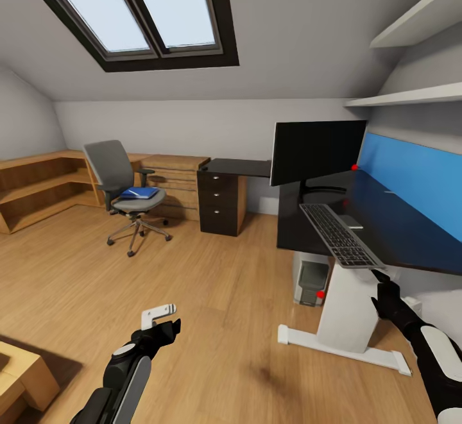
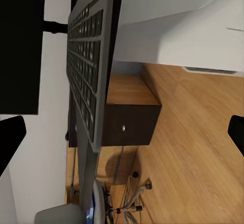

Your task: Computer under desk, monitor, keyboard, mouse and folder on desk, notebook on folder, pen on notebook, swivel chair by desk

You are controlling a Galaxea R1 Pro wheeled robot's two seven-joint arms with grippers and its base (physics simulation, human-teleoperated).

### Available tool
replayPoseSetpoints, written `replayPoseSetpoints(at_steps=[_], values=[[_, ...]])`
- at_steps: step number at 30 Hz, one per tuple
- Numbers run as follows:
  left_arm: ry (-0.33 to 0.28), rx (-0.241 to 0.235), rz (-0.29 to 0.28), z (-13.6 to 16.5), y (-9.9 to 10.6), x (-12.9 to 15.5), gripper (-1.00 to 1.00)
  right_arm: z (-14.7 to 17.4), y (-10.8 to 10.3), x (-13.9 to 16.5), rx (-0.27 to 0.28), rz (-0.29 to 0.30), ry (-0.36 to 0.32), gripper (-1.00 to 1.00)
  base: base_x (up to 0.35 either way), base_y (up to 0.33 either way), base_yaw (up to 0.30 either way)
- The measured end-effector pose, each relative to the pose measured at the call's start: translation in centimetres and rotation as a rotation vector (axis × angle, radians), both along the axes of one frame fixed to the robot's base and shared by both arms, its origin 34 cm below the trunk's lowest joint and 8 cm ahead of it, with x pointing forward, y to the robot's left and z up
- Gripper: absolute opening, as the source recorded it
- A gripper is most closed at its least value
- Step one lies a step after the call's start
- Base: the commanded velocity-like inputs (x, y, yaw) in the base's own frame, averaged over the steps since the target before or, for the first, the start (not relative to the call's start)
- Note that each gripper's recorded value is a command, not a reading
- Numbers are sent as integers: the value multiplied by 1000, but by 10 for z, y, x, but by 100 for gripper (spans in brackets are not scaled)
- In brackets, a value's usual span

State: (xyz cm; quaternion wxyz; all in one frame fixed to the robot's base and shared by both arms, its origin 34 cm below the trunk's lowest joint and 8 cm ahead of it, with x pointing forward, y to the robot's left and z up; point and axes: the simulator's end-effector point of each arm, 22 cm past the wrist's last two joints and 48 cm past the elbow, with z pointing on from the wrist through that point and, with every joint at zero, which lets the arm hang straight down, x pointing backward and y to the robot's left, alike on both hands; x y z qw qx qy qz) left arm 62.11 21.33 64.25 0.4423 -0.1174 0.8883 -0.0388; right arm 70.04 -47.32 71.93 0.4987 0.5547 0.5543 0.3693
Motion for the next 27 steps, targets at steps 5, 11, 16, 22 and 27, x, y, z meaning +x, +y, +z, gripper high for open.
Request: replayPoseSetpoints(at_steps=[5, 11, 16, 22, 27], values=[[0, 0, 0, 0, 0, 0, 100, 0, 0, 0, 0, 1, 1, 100, 98, 60, 0], [0, 0, 1, 0, 1, 0, 100, -1, 1, 0, -1, 1, 2, 100, 141, 42, 0], [0, -1, 0, 0, 0, 0, 100, 0, 0, 0, -3, 2, 2, 100, 96, 25, 0], [5, 0, -1, -2, 0, -1, 100, 0, 0, 0, -5, 0, 3, 100, 134, 3, 0], [15, 1, -2, -6, -1, -2, 100, -2, -1, 0, -9, -1, 11, 100, 39, 0, 0]])
